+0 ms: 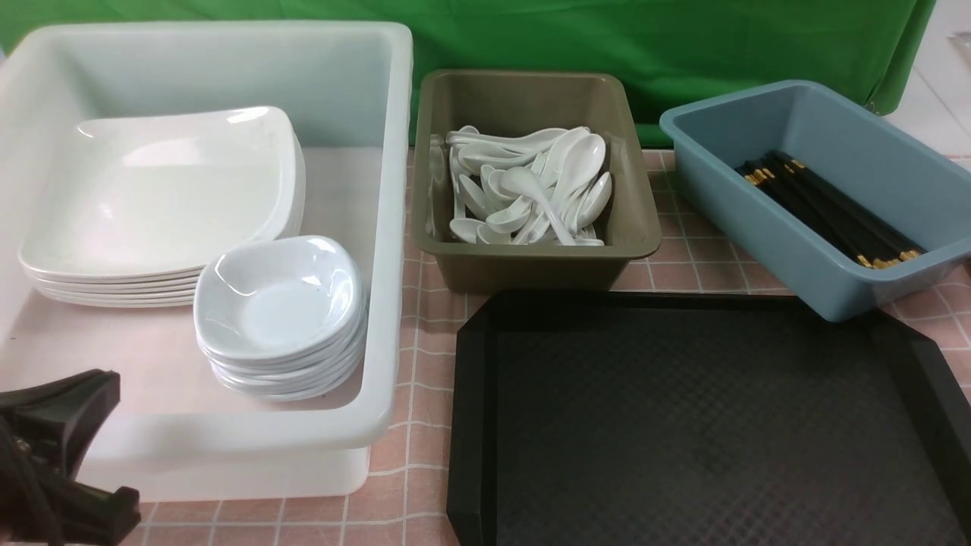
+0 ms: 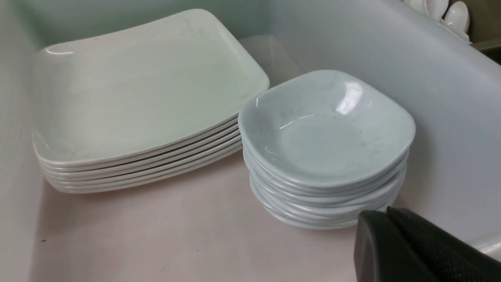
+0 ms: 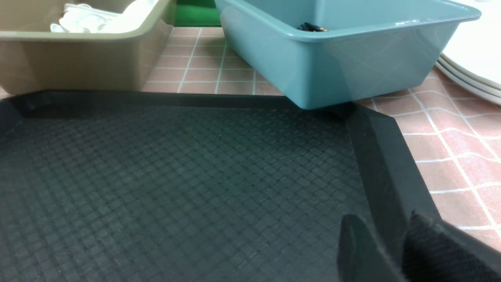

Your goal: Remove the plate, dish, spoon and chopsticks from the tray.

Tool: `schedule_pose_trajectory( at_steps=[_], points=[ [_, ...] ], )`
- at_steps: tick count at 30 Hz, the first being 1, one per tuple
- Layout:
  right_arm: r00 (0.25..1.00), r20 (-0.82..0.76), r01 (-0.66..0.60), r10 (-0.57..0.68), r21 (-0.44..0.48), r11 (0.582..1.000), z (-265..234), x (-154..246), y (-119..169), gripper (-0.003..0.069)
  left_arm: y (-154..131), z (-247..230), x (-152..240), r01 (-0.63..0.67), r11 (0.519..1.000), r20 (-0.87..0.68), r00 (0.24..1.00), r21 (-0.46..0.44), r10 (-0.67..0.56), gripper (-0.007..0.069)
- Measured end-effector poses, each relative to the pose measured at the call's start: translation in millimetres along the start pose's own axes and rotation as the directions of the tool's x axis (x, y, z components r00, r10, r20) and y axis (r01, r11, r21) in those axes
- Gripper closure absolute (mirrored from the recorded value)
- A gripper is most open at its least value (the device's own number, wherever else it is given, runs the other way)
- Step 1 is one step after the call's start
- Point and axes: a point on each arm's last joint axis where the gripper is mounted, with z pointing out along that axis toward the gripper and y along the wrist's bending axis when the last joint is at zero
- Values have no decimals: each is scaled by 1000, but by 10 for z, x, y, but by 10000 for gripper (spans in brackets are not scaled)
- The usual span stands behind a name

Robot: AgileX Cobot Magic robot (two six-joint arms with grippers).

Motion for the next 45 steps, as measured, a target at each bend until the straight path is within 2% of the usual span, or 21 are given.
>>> schedule_pose_trajectory(
  at_steps=[4, 7, 12, 16, 19, 45],
  points=[
    [1000, 0, 0, 0, 0, 1000, 0, 0, 0, 419, 1, -41, 5, 61, 998, 22, 998, -3, -61, 627],
    [1000, 0, 0, 0, 0, 1000, 0, 0, 0, 419, 9, -122, 31, 58, 998, 68, 996, -17, -57, 627],
    [1000, 0, 0, 0, 0, 1000, 0, 0, 0, 419, 66, -322, 324, 143, 983, 183, 976, -118, -120, 627],
    [1000, 0, 0, 0, 0, 1000, 0, 0, 0, 419, 74, -356, 594, 180, 967, 233, 963, -178, -136, 627],
    [1000, 0, 0, 0, 0, 1000, 0, 0, 0, 419, 74, -392, 647, 190, 962, 284, 950, -198, -129, 626],
    [1000, 0, -1, 1, 0, 1000, 0, 0, 0, 419, 62, -391, 720, 210, 958, 227, 960, -197, -164, 625]
  ],
)
